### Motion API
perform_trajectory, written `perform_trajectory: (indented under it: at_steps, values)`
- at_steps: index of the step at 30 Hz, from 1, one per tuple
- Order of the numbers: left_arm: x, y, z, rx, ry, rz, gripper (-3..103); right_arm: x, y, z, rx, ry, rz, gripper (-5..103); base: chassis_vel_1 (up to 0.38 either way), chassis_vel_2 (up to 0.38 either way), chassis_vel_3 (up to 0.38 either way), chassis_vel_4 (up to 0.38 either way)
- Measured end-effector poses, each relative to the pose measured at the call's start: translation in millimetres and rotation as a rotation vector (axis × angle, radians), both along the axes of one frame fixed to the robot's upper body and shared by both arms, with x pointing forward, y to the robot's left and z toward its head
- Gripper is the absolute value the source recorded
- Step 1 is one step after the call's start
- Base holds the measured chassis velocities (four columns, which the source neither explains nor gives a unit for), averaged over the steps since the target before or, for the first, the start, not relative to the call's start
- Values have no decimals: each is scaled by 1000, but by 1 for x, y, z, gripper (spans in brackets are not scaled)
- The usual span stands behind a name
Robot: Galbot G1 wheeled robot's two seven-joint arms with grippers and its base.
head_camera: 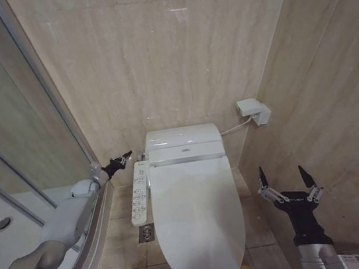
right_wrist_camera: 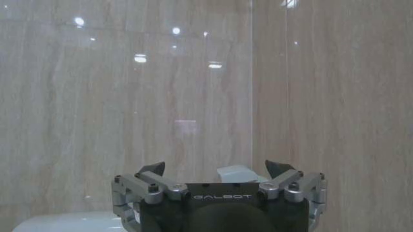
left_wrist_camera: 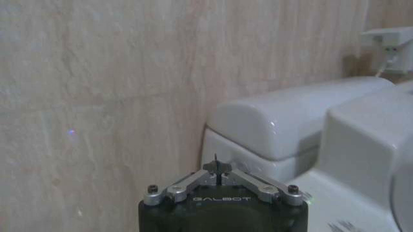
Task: Open the toilet lid, clean the toilet bowl with a toilet brush, close the toilet lid, and flush.
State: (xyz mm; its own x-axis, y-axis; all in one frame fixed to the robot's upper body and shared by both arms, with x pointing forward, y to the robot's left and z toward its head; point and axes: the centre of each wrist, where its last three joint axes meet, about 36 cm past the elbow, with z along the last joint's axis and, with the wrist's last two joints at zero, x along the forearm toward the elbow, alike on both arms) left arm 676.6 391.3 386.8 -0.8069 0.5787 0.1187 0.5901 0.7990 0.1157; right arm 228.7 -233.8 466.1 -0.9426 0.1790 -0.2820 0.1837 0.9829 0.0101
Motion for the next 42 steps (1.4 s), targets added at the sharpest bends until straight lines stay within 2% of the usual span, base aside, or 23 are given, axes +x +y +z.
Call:
perform_trajectory:
  at_steps: [7, 20, 26, 33, 42]
  values:
    - [-3, -3, -10, 22, 27, -68, 0, 0, 0, 0, 0, 0, 0, 100, 0, 0, 0, 0]
    - [1, 1, -20, 51, 68, -81, 0, 0, 0, 0, 0, 0, 0, 100, 0, 0, 0, 0]
    - [1, -1, -17, 46, 58, -84, 0, 0, 0, 0, 0, 0, 0, 100, 0, 0, 0, 0]
    - [-3, 8, -9, 54, 41, -78, 0, 0, 0, 0, 0, 0, 0, 100, 0, 0, 0, 0]
    - [-1, 3, -9, 45, 36, -83, 0, 0, 0, 0, 0, 0, 0, 100, -73, 63, 61, -77]
